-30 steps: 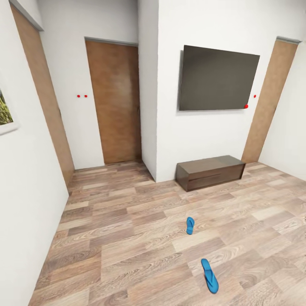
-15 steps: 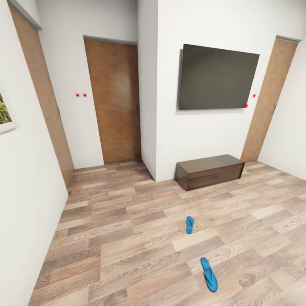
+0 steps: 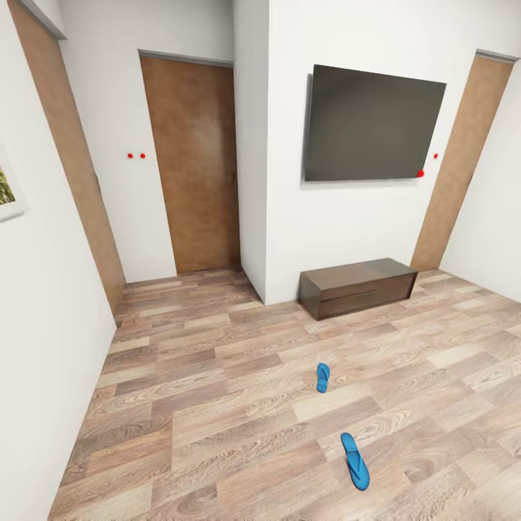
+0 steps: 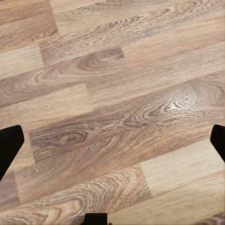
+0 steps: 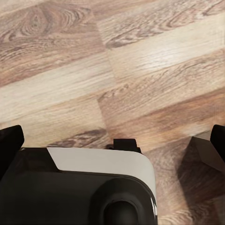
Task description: In the bedroom, move the book from the bed onto either nightstand, and place the two sandals side by side next to the bed.
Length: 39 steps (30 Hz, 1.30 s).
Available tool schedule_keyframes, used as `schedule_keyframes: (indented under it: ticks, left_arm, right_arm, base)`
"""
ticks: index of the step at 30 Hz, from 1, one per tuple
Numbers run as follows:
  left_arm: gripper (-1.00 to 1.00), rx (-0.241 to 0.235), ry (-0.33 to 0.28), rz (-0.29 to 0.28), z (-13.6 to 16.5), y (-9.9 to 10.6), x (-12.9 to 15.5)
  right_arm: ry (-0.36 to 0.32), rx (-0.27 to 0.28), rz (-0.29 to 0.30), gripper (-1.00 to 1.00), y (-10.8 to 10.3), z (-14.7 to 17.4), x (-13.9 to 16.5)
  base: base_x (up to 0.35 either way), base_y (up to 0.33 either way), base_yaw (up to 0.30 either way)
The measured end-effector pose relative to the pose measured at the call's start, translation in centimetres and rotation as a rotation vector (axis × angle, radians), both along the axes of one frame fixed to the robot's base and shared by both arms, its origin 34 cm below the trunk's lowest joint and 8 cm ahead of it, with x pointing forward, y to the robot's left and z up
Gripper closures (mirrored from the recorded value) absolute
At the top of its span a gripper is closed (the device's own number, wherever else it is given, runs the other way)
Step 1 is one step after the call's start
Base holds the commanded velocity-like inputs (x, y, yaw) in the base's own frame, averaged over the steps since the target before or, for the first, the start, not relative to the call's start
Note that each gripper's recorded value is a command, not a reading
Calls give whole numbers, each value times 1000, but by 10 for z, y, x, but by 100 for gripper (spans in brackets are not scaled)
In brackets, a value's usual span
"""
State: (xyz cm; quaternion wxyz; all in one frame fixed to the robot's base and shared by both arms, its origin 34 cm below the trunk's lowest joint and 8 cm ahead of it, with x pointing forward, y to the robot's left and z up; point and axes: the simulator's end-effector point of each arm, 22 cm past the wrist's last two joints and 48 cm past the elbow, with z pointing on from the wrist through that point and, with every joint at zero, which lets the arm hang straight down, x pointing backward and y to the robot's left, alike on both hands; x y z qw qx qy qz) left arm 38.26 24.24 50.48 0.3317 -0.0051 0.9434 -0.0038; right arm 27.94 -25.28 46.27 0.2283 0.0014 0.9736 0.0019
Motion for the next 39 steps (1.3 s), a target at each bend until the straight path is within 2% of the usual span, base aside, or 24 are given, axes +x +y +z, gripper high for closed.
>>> schedule_keyframes:
  ticks: [4,23,30,39]
  left_arm:
    - [-100,0,5,0,-1,0,-2]
    - [-100,0,8,0,-2,0,-3]
    - [-100,0,8,0,-2,0,-3]
    - [-100,0,8,0,-2,0,-3]
  right_arm:
    - [5,0,0,-100,0,-1,-2]
    - [9,-2,-1,-100,-1,-1,-4]
    - [8,-3,-1,-100,-1,-1,-3]
    - [8,-3,-1,-100,-1,-1,-3]
  base:
    - [78,0,0]
    - [313,0,0]
    - [71,0,-27]
    - [4,0,-250]
